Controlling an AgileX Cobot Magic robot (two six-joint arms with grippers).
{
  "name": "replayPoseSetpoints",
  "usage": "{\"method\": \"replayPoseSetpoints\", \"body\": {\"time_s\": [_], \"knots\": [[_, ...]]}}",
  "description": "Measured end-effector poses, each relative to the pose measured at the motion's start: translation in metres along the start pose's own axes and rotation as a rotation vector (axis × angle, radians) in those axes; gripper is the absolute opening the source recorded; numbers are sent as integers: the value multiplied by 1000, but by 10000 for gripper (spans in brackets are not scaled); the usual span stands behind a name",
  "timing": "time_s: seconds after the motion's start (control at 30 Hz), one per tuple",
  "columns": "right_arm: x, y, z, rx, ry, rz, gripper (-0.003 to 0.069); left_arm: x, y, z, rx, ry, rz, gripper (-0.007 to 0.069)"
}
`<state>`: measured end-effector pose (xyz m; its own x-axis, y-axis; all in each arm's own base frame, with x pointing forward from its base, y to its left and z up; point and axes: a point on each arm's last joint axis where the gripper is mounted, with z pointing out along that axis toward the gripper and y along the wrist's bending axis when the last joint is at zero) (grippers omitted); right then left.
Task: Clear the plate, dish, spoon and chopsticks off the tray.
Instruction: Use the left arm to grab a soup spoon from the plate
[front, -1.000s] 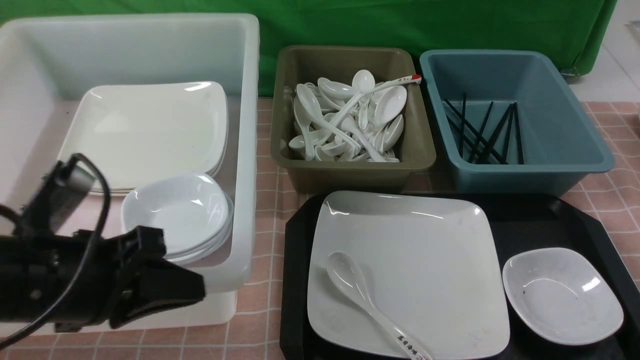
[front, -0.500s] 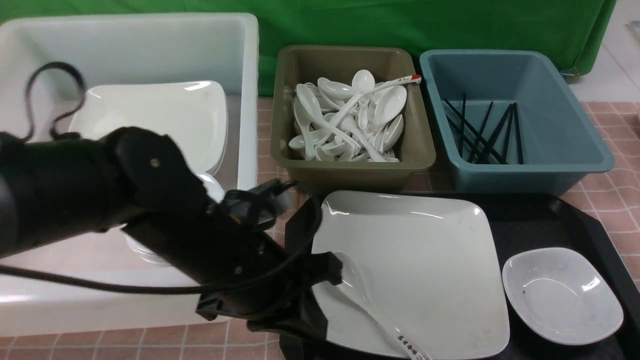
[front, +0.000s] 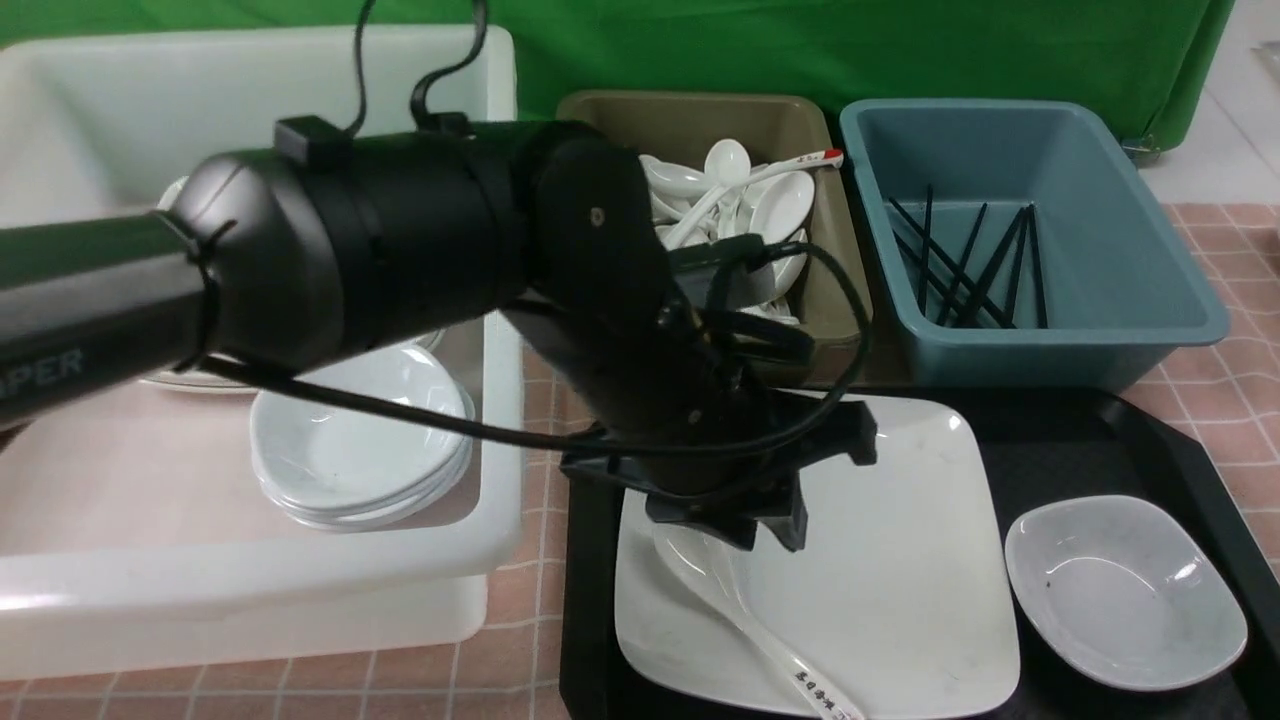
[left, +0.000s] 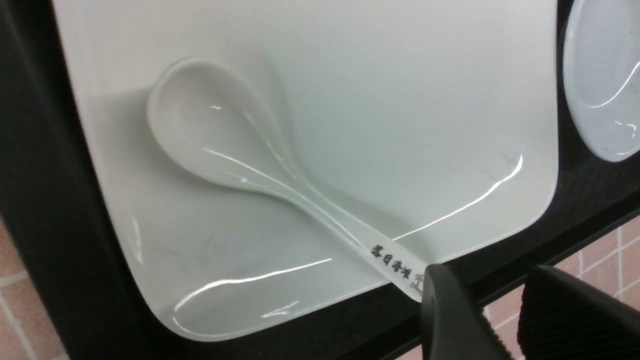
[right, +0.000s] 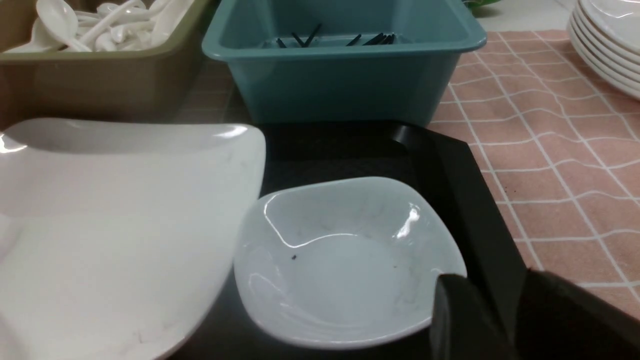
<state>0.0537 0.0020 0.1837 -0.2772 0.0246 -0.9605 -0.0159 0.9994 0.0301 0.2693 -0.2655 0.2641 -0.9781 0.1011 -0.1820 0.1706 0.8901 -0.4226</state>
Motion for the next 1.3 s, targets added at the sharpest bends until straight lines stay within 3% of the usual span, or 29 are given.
{"method": "replayPoseSetpoints", "body": {"time_s": [0.23,0.6,1.3], "knots": [[0,0,0,0,0,0,241,-5,-10,12,-106,98,-76,258],[0,0,0,0,0,0,241,8,-15,64,-193,172,-198,272],[0,0,0,0,0,0,240,3,-11,78,-222,112,-300,273]]}}
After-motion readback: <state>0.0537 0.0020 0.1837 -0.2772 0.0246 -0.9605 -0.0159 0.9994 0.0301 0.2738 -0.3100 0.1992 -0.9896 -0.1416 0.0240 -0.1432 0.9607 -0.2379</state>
